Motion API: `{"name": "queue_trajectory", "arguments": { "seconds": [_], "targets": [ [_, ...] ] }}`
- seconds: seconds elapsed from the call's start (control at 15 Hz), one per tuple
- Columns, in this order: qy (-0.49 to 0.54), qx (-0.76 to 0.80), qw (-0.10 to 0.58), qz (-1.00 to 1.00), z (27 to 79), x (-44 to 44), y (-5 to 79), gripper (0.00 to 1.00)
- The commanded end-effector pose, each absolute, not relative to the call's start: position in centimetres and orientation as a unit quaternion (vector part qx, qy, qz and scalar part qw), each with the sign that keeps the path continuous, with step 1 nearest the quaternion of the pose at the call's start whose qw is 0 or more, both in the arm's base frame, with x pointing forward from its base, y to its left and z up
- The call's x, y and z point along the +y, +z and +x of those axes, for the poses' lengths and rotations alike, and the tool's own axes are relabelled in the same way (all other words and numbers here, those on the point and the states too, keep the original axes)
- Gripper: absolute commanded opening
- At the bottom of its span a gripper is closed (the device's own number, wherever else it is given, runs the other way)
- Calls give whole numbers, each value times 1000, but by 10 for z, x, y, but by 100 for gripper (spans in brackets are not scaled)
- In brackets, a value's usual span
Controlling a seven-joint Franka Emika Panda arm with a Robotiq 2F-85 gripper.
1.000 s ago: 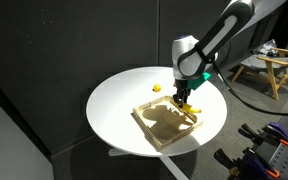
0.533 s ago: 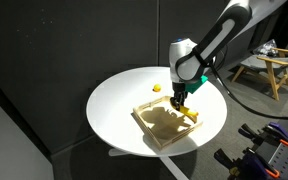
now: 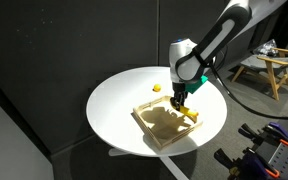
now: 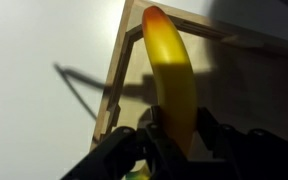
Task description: Put the banana in the box
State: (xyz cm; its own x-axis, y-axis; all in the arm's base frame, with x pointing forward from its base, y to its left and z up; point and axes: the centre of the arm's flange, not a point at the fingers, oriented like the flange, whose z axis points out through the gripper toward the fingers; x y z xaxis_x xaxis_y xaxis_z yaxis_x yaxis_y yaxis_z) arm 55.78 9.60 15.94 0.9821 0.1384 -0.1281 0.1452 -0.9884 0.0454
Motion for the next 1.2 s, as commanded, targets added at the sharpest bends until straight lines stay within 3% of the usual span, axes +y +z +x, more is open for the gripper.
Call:
{"name": "queue_trajectory", "arguments": {
  "seconds": [0.0,0.13,0.2,1.13],
  "targets": [
    [-62,71,27,995,558,96,159,40],
    [-62,71,27,995,558,96,159,40],
    [-60,71,27,995,560,98,161,15],
    [-48,90,38,994,582,141,154,15]
  ]
}}
